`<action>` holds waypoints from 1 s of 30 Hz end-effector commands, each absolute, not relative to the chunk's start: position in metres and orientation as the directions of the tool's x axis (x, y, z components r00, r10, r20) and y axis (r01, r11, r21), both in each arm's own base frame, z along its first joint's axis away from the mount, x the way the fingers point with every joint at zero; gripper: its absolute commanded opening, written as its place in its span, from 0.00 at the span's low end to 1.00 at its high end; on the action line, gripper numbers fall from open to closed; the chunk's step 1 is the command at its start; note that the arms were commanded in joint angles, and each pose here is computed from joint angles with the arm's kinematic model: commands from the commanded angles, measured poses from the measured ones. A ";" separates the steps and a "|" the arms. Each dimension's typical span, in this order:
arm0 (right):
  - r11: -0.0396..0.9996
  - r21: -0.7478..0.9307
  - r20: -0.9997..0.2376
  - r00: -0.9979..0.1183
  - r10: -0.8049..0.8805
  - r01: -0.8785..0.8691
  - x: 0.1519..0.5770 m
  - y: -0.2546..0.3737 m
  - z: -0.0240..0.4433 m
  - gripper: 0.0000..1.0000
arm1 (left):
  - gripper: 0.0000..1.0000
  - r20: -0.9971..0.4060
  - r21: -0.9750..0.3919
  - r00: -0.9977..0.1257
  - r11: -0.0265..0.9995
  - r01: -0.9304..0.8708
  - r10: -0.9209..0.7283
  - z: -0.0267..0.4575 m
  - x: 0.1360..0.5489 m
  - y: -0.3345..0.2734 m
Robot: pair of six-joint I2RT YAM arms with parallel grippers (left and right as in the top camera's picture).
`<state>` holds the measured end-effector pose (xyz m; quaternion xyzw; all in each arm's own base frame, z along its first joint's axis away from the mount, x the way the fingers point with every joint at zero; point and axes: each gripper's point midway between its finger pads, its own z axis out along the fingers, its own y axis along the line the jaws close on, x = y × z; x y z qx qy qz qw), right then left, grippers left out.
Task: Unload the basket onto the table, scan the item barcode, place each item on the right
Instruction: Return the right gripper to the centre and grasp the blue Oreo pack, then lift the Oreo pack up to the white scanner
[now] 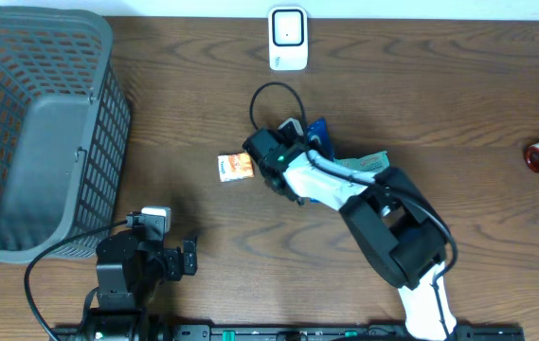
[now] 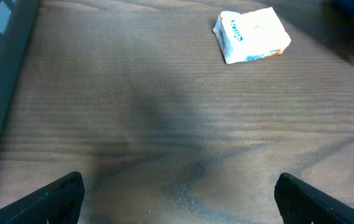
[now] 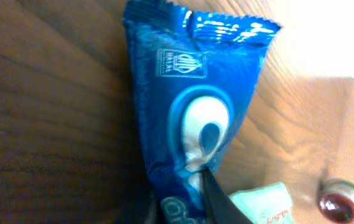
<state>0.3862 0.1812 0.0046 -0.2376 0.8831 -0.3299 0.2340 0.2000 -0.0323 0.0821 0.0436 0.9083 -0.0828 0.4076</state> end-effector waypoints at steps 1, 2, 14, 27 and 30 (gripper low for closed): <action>0.592 -0.744 -0.167 -0.770 -0.616 -0.312 0.372 0.177 -0.014 0.05 | 0.98 -0.746 -0.124 -0.666 0.980 0.155 0.011 0.081 0.199 -0.035; 0.589 -0.745 -0.168 -0.766 -0.621 -0.314 0.371 0.180 -0.013 0.01 | 0.98 -0.746 -0.124 -0.666 0.980 0.155 0.011 0.081 0.199 -0.035; 0.767 -0.171 -0.004 -0.778 -0.628 -0.619 0.328 0.258 0.011 0.01 | 0.98 -0.746 -0.124 -0.666 0.980 0.155 0.011 0.081 0.199 -0.035; 0.399 0.829 -0.137 -0.834 -0.534 -0.391 0.315 0.292 0.115 0.01 | 0.98 -0.746 -0.124 -0.666 0.980 0.155 0.011 0.081 0.199 -0.035; 0.304 0.896 -0.162 -0.876 -0.455 -0.324 0.325 0.274 0.121 0.01 | 0.98 -0.746 -0.124 -0.666 0.980 0.155 0.011 0.081 0.199 -0.035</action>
